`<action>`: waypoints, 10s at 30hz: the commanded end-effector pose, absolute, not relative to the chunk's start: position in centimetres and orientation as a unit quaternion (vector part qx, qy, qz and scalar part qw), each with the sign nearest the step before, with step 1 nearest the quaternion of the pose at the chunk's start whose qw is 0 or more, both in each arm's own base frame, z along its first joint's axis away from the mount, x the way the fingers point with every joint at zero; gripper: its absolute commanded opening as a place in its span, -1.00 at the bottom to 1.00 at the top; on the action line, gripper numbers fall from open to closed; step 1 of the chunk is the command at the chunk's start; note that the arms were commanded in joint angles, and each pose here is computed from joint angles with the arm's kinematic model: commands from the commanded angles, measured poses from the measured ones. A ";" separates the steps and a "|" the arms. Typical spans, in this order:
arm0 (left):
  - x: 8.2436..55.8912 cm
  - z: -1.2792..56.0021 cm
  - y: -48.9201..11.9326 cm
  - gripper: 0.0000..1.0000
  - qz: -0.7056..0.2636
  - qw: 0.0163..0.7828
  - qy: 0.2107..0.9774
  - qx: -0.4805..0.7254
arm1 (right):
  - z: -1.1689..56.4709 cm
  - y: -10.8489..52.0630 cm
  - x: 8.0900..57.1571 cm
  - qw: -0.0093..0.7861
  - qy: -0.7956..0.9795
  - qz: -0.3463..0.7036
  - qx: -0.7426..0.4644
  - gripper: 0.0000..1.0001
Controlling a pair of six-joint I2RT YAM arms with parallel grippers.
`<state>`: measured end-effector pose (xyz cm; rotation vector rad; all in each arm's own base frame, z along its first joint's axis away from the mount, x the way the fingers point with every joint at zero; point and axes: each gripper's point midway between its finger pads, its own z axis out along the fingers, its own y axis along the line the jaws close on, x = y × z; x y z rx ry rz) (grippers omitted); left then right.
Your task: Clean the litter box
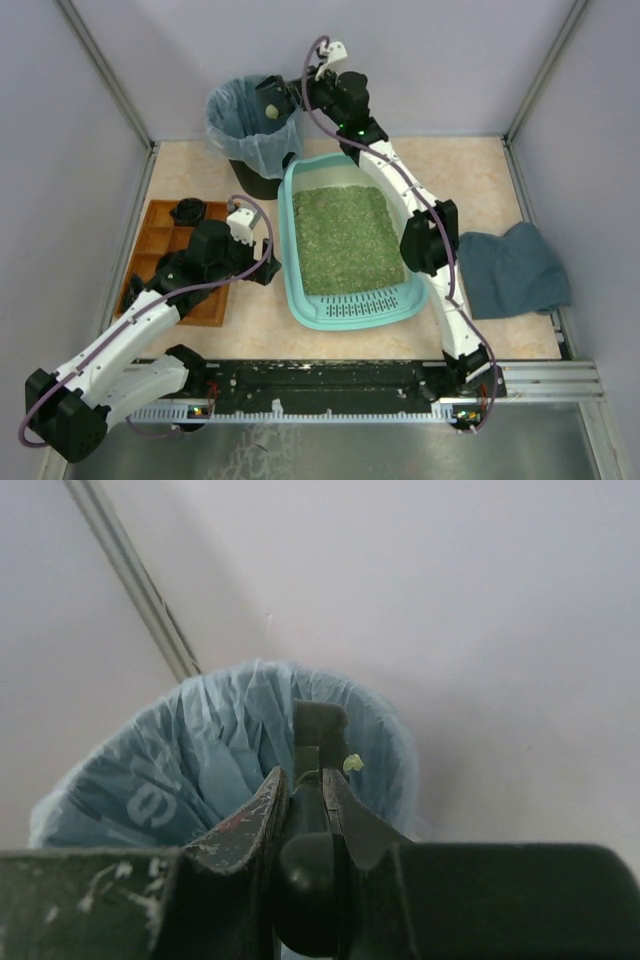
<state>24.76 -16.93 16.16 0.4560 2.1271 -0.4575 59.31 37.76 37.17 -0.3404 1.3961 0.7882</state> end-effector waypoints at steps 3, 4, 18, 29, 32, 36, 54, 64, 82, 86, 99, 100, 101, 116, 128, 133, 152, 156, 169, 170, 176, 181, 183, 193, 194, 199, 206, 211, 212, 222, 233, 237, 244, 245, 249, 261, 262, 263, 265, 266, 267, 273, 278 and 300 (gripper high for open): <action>24.9 16.3 -16.4 0.89 -0.179 0.450 0.859 0.166 | 45.5 39.6 53.6 0.776 0.499 0.263 -0.281 -1.00; 24.9 16.3 -16.3 0.89 -0.176 0.452 0.859 0.164 | 45.5 39.8 53.2 0.781 0.490 0.255 -0.291 -1.00; 25.1 16.7 -15.9 0.93 -0.167 0.461 0.856 0.161 | 47.5 41.7 49.4 0.826 0.402 0.192 -0.346 -1.00; 25.2 17.7 -15.7 0.92 -0.170 0.480 0.846 0.157 | 52.7 40.4 46.7 0.819 0.412 0.289 -0.275 -1.00; 25.3 17.9 -15.6 0.92 -0.168 0.485 0.844 0.158 | 54.0 39.7 45.7 0.808 0.422 0.334 -0.241 -1.00; 25.2 18.1 -15.6 0.91 -0.169 0.489 0.842 0.156 | 55.5 38.2 44.8 0.796 0.441 0.370 -0.184 -1.00; 25.7 19.9 -14.6 0.85 -0.158 0.522 0.828 0.127 | 52.7 24.1 36.1 0.814 0.487 0.310 -0.066 -1.00; 27.0 22.0 -15.8 0.84 -0.177 0.551 0.806 0.125 | 41.9 20.0 33.1 0.749 0.590 0.301 -0.021 -1.00; 33.8 21.7 -20.2 0.68 -0.198 0.527 0.823 0.076 | 27.6 19.4 39.6 0.573 0.788 0.223 0.022 -1.00; 34.6 21.6 -21.0 0.57 -0.204 0.528 0.820 0.081 | 26.8 19.8 41.8 0.565 0.797 0.211 0.030 -1.00; 35.3 23.3 -18.2 0.47 -0.159 0.578 0.800 0.035 | 27.5 18.2 44.8 0.553 0.829 0.056 -0.052 -1.00; 35.0 24.1 -17.5 0.47 -0.157 0.596 0.787 0.028 | 27.3 18.2 44.8 0.549 0.833 0.034 -0.059 -1.00; 34.6 24.4 -16.8 0.47 -0.151 0.607 0.780 0.020 | 27.7 18.2 44.9 0.551 0.832 0.014 -0.065 -1.00; 32.8 27.8 -11.2 0.48 -0.090 0.670 0.734 -0.061 | 24.1 20.2 47.0 0.508 0.829 -0.192 -0.137 -1.00; 34.9 25.2 -10.9 0.58 -0.124 0.619 0.772 -0.078 | 19.5 21.7 48.9 0.479 0.834 -0.214 -0.170 -1.00; 36.3 23.8 -10.0 0.57 -0.163 0.589 0.786 -0.098 | 18.0 22.3 49.4 0.463 0.844 -0.204 -0.177 -1.00; 36.8 23.4 -13.0 0.51 -0.215 0.574 0.790 -0.020 | 20.3 29.4 47.3 0.443 0.880 0.072 -0.155 -1.00; 36.6 22.5 -15.4 0.47 -0.256 0.547 0.796 0.038 | 20.4 29.3 47.7 0.430 0.885 0.127 -0.125 -1.00; 36.5 20.2 -18.3 0.36 -0.306 0.480 0.818 0.083 | 18.7 27.3 47.5 0.386 0.876 0.286 -0.032 -1.00; 36.5 20.1 -18.5 0.35 -0.308 0.477 0.819 0.086 | 18.5 27.4 47.5 0.384 0.876 0.289 -0.029 -1.00; 36.2 19.4 -19.6 0.27 -0.312 0.459 0.825 0.106 | 17.3 28.3 46.9 0.368 0.871 0.324 -0.013 -1.00; 35.9 18.6 -20.7 0.12 -0.315 0.439 0.832 0.124 | 16.5 29.6 46.2 0.350 0.865 0.361 -0.005 -1.00; 35.8 18.5 -21.1 0.10 -0.317 0.434 0.833 0.131 | 16.1 30.1 45.7 0.344 0.864 0.366 -0.007 -1.00; 35.8 17.2 -21.6 0.06 -0.319 0.411 0.843 0.134 | 14.1 35.8 41.4 0.309 0.858 0.406 -0.056 -1.00; 35.8 17.1 -21.6 0.05 -0.319 0.409 0.844 0.134 | 13.7 36.2 40.8 0.302 0.859 0.407 -0.066 -1.00; 35.8 17.0 -21.7 0.05 -0.316 0.408 0.846 0.136 | 13.9 35.9 40.0 0.307 0.856 0.412 -0.058 -1.00; 35.9 17.1 -21.4 0.10 -0.309 0.411 0.847 0.133 | 15.5 35.0 38.5 0.315 0.845 0.431 -0.031 -1.00; 35.9 17.0 -21.3 0.13 -0.305 0.414 0.848 0.131 | 16.2 33.4 37.4 0.319 0.828 0.460 0.028 -1.00; 35.9 17.1 -21.3 0.13 -0.306 0.414 0.848 0.130 | 16.4 33.0 37.3 0.321 0.824 0.465 0.039 -1.00; 35.9 17.4 -21.1 0.17 -0.301 0.420 0.846 0.130 | 19.4 28.3 37.4 0.369 0.784 0.480 0.139 -1.00; 35.9 18.6 -20.8 0.23 -0.297 0.446 0.834 0.133 | 22.1 22.8 36.7 0.415 0.751 0.482 0.177 -1.00; 35.8 19.5 -20.6 0.23 -0.297 0.463 0.825 0.133 | 23.4 21.2 36.3 0.420 0.729 0.512 0.170 -1.00; 35.8 19.7 -20.7 0.23 -0.300 0.466 0.822 0.134 | 24.3 18.3 36.2 0.399 0.694 0.572 0.181 -1.00; 35.7 19.7 -20.6 0.23 -0.299 0.466 0.822 0.134 | 24.3 18.0 36.1 0.398 0.689 0.576 0.188 -1.00; 35.8 19.9 -20.5 0.23 -0.297 0.470 0.821 0.133 | 25.2 18.1 35.5 0.388 0.665 0.610 0.185 -1.00; 35.8 20.2 -20.4 0.24 -0.296 0.474 0.819 0.134 | 25.7 14.8 35.6 0.391 0.629 0.631 0.229 -1.00; 35.7 20.1 -20.4 0.24 -0.295 0.474 0.819 0.134 | 25.6 14.7 35.7 0.391 0.630 0.628 0.234 -1.00; 35.7 20.1 -20.4 0.24 -0.295 0.473 0.819 0.134 | 25.7 15.3 35.6 0.387 0.633 0.630 0.226 -1.00; 35.7 20.1 -20.4 0.24 -0.295 0.474 0.819 0.134 | 26.1 16.5 35.3 0.381 0.644 0.634 0.199 -1.00; 35.8 20.1 -20.4 0.24 -0.295 0.473 0.819 0.133 | 26.0 16.2 35.4 0.383 0.645 0.630 0.200 -1.00; 35.8 20.0 -20.5 0.24 -0.295 0.472 0.820 0.134 | 25.5 15.4 35.7 0.387 0.647 0.621 0.215 -1.00; 35.8 19.8 -20.4 0.24 -0.294 0.472 0.821 0.133 | 25.1 16.6 35.6 0.366 0.651 0.631 0.209 -1.00; 35.7 19.6 -20.5 0.24 -0.296 0.463 0.824 0.134 | 24.3 14.5 36.4 0.374 0.640 0.622 0.252 -1.00; 35.7 19.0 -21.0 0.23 -0.307 0.447 0.830 0.135 | 23.5 14.3 37.3 0.366 0.651 0.617 0.248 -1.00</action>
